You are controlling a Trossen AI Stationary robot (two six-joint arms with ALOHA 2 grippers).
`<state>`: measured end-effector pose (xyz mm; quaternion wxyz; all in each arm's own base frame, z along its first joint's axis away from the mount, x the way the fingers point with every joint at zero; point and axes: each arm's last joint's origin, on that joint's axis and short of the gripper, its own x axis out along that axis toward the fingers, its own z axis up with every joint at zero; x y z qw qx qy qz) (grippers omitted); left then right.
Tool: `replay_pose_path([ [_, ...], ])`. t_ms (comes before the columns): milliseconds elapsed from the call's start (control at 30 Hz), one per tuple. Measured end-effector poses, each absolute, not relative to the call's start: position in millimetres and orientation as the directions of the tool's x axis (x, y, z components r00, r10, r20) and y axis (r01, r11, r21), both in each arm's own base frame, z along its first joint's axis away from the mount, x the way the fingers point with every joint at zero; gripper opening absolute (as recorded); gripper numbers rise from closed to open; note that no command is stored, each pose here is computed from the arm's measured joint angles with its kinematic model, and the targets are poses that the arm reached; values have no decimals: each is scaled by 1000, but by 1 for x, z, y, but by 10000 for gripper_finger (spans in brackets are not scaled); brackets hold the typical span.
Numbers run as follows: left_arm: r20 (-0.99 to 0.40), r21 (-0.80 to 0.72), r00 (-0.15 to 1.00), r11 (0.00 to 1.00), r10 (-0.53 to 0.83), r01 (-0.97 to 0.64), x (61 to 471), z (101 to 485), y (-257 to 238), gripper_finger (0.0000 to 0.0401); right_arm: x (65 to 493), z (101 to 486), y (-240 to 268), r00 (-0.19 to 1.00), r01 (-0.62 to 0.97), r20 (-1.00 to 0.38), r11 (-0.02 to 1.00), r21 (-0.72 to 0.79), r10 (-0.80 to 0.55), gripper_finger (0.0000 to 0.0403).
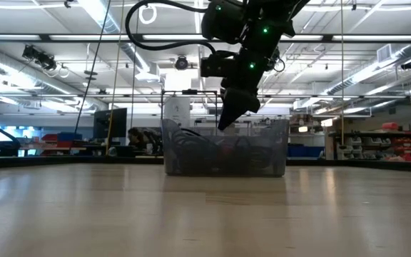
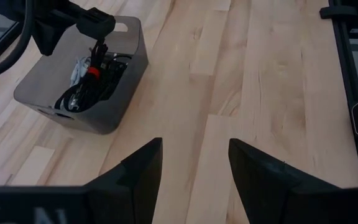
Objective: Pick and place USB-C Cables
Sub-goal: Adjust the black bin on the table, then return to Home Position
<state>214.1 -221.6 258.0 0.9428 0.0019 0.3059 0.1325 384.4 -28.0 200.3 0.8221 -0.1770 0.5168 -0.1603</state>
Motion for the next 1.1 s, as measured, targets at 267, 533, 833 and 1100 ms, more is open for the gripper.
replay_pose_path([
  [267, -577, 85, 778, 965, 251, -249, 214, 258, -222, 192, 385, 201, -21, 423, 61, -791, 885, -462, -442, 69],
  [533, -576, 85, 778, 965, 251, -249, 214, 258, -222, 192, 383, 210, -5, 451, 54, -760, 865, -500, -468, 91],
  [833, -550, 110, 788, 959, 278, -262, 214, 259, -221, 192, 369, 255, 36, 614, 86, -678, 888, -452, -405, 90],
  [1100, -448, 201, 836, 947, 317, -251, 221, 265, -223, 192, 362, 297, 83, 835, 65, -492, 932, -357, -247, 90],
])
